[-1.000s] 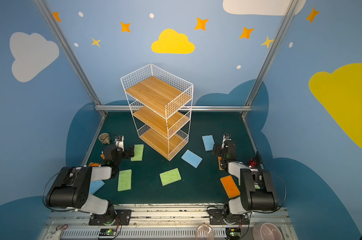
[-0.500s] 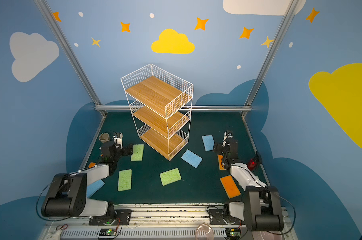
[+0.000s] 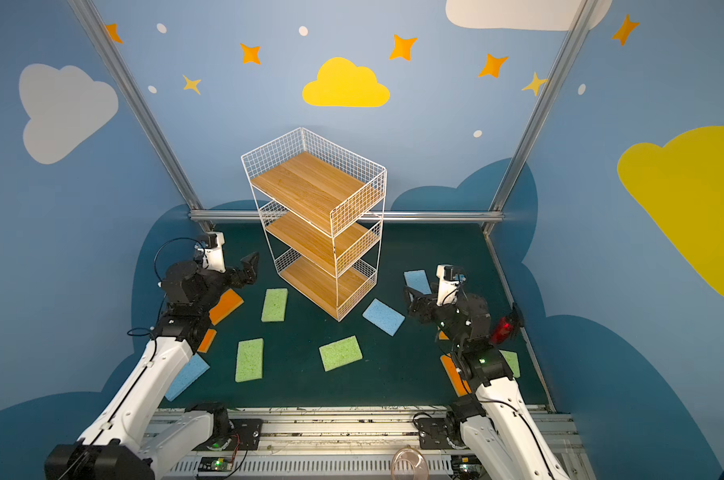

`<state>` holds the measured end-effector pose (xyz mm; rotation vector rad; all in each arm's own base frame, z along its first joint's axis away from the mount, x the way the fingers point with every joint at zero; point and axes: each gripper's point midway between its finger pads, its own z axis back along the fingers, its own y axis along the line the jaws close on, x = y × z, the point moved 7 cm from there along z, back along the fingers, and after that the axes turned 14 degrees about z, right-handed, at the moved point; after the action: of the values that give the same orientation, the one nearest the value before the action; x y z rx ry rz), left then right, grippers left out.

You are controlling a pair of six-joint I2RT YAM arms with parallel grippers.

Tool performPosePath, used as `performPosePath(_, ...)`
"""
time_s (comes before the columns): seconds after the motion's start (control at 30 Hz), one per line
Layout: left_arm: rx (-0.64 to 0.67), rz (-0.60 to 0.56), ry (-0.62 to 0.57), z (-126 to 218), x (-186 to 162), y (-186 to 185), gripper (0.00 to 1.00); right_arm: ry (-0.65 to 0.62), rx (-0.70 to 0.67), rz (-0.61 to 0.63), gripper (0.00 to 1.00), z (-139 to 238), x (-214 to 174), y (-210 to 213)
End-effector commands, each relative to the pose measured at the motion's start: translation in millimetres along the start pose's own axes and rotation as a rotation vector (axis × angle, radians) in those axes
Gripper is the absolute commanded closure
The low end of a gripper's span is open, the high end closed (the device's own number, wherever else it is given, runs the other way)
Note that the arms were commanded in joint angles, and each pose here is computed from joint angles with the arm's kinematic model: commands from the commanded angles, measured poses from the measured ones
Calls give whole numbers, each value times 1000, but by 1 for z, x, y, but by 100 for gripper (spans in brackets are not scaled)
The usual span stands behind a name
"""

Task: Place and organize the cleaning sponges onto the shelf

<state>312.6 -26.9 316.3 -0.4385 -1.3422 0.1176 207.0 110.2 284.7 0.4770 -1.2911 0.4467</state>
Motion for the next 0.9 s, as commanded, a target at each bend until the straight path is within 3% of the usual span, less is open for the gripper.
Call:
performPosePath(0.0,-109,42,58,-18,6,-11,1,-84,125,88,10,1,26,31)
performPosePath(0.13,-125,48,18,-39,30,-11,2,-212,214,243,10,-1,51,71)
performPosePath(0.27,-106,59,-20,-60,50,-2,2,-260,227,322,11,-16,67,97)
performPosePath(0.53,-107,98,-94,-94,80,23,2,-345,212,369,12,-52,105,123)
performPosePath(0.87,-211,111,-93,-133,97,27,3,-415,15,340,14,-109,130,116)
